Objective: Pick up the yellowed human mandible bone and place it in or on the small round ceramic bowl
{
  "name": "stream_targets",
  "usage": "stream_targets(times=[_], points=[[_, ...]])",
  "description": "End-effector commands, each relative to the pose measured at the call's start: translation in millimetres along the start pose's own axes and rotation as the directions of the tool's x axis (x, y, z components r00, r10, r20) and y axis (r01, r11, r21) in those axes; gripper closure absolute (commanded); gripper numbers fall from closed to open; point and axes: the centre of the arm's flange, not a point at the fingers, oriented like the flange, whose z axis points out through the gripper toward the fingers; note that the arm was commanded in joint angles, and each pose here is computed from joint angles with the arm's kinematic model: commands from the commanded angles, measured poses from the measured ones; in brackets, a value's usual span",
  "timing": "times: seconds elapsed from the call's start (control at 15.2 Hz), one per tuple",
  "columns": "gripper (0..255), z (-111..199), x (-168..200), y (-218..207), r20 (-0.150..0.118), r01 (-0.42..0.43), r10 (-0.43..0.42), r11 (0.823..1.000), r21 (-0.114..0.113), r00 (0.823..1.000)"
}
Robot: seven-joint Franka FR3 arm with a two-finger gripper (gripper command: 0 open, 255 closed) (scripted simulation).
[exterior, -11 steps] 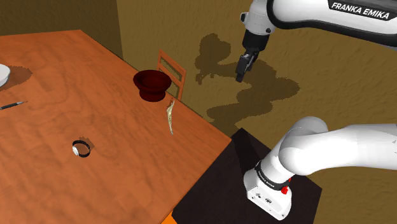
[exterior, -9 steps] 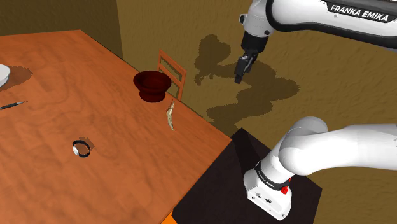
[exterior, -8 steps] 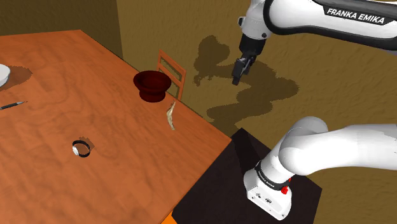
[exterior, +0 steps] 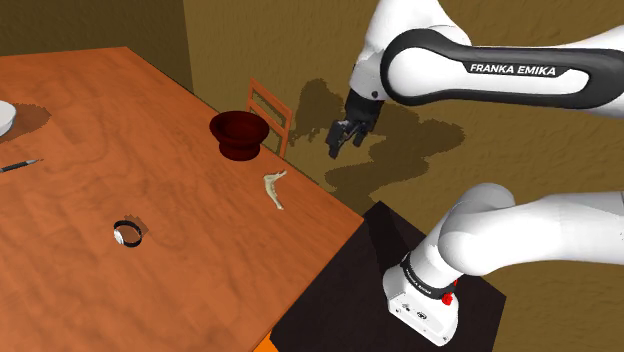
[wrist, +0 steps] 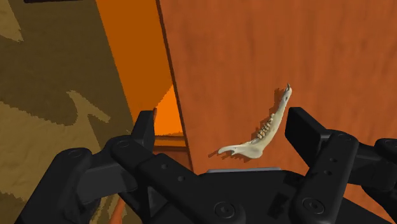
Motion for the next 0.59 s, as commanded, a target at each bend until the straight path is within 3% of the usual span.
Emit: stream_targets(times=[0.0, 0.26, 0.53], points=[[0, 19.9, 3.8, -10.6, -0.023, -0.064, 0.065, 0.998, 0.028, 0.998], [0, 55.5, 17.3, -37.2, -0.058, -0.18, 0.185, 0.98, 0.083, 0.981], [0, 89.2, 35.4, -63.7, -0.085, -0.289, 0.303, 0.947, 0.142, 0.949]])
